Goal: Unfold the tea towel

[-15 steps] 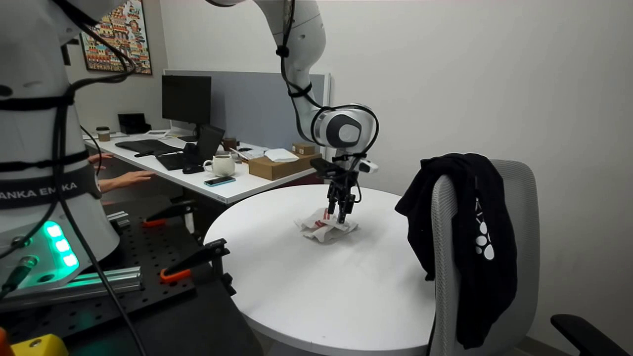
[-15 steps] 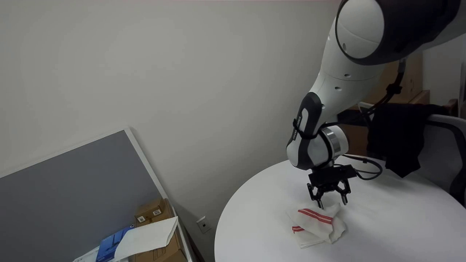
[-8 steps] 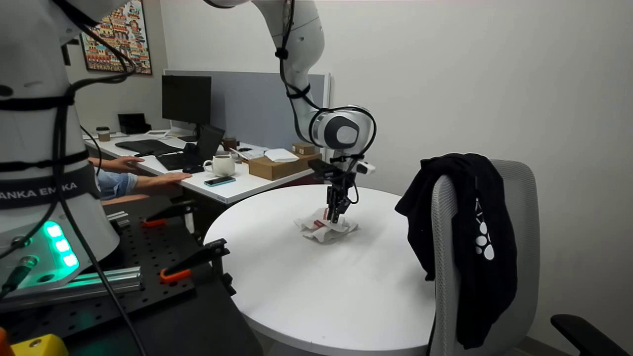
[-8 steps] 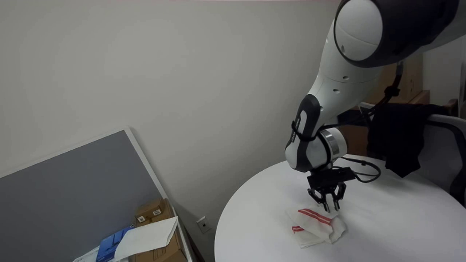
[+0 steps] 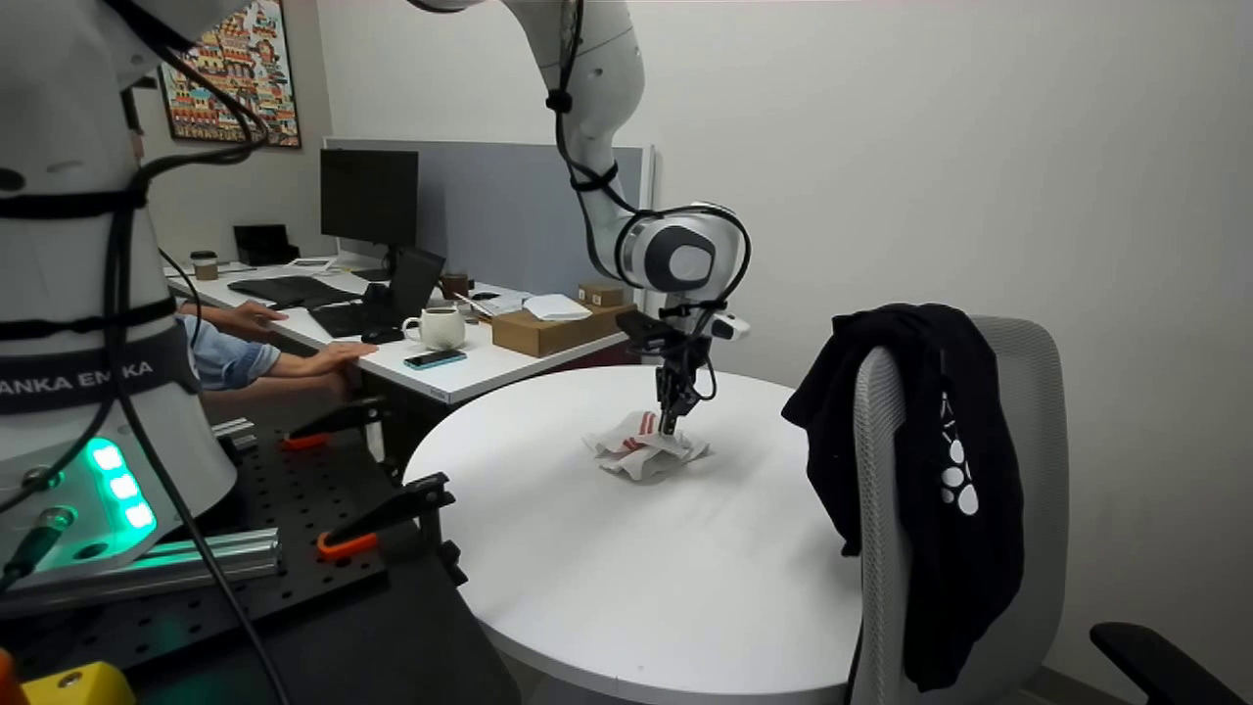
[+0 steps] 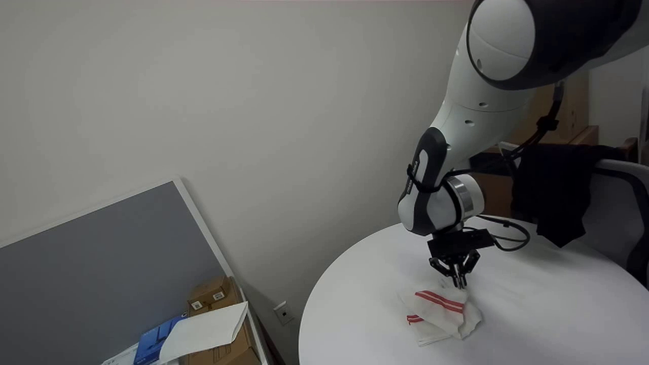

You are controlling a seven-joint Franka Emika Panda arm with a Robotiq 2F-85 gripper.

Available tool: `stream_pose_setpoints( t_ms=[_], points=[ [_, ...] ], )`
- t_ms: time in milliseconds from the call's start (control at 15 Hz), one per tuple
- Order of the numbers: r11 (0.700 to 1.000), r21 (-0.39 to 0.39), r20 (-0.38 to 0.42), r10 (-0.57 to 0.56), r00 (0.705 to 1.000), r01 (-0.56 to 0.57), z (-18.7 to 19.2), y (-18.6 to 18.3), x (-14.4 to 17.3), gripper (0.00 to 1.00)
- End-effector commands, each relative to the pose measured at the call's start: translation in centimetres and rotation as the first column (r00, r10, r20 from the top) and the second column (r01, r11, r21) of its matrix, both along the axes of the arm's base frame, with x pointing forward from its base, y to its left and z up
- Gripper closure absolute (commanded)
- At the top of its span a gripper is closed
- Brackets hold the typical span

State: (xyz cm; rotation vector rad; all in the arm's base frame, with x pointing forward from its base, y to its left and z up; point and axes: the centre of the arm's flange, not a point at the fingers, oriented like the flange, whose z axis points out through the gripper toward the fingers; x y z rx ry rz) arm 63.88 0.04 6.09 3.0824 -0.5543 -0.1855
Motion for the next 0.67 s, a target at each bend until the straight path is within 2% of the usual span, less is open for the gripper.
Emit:
stream_pose_setpoints(
  t_ms=[0, 200, 600],
  points=[
    [1.000, 0.025, 0.094, -0.007, 0.996, 0.005, 5.9, -1.1, 1.0, 0.91],
    [1.000, -0.001, 0.197, 0.013, 0.980, -0.013, 12.1, -2.6, 2.8, 0.92],
    [0.998, -0.059, 0.375, 0.049, 0.926, -0.029, 24.7, -6.2, 5.6, 0.92]
  ],
)
